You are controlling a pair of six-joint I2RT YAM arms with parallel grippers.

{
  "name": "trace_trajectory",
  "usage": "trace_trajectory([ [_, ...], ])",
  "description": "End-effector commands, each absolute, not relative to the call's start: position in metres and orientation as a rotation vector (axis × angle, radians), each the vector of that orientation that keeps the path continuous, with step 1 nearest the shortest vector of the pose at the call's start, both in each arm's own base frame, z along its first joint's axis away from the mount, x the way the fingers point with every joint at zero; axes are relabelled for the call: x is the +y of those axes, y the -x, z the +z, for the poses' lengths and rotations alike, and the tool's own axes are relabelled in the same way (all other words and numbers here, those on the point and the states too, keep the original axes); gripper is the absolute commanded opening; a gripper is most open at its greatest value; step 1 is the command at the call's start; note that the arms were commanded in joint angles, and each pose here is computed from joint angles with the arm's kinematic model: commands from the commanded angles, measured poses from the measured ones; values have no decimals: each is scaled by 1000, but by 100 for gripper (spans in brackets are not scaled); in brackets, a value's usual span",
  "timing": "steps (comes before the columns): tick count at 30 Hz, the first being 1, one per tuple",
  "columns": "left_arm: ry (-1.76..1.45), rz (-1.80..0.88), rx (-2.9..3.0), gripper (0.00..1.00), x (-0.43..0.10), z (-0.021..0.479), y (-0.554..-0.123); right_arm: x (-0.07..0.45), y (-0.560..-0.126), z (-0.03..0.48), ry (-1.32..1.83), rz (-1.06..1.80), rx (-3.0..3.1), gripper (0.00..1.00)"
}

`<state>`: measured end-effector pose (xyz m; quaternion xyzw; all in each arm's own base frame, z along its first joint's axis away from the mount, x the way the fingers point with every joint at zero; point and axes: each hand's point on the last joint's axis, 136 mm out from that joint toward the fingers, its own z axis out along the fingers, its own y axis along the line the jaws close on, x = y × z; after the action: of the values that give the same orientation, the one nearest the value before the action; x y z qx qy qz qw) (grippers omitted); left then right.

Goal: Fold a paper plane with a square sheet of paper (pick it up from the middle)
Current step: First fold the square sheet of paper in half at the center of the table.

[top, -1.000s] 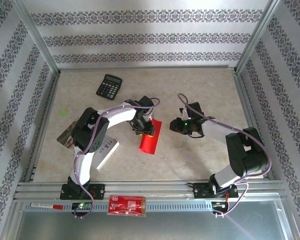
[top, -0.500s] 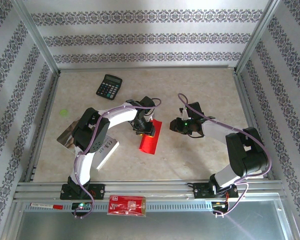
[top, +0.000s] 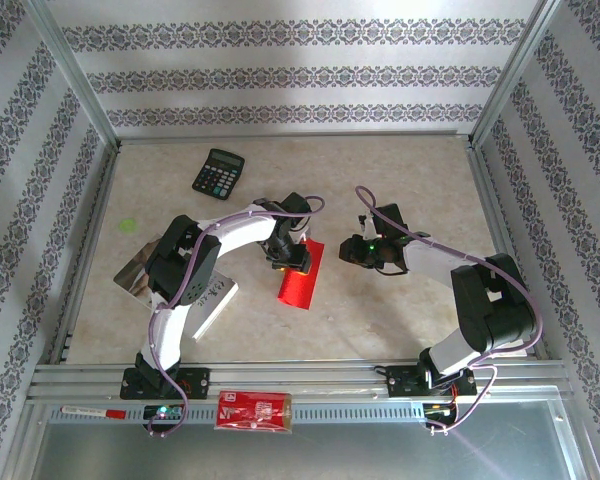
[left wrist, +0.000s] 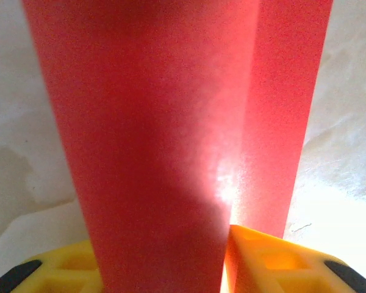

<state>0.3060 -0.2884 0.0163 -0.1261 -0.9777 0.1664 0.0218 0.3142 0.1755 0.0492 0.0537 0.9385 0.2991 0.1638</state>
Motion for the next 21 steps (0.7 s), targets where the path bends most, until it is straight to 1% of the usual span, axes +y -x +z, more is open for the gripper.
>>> trace_trajectory([
  [1, 371, 279, -2963, 41, -265, -43, -284, 180, -322, 56, -152, 870, 2655, 28],
  [21, 349, 268, -2961, 42, -265, -49, -280, 178, -319, 52, -156, 863, 2664, 28],
])
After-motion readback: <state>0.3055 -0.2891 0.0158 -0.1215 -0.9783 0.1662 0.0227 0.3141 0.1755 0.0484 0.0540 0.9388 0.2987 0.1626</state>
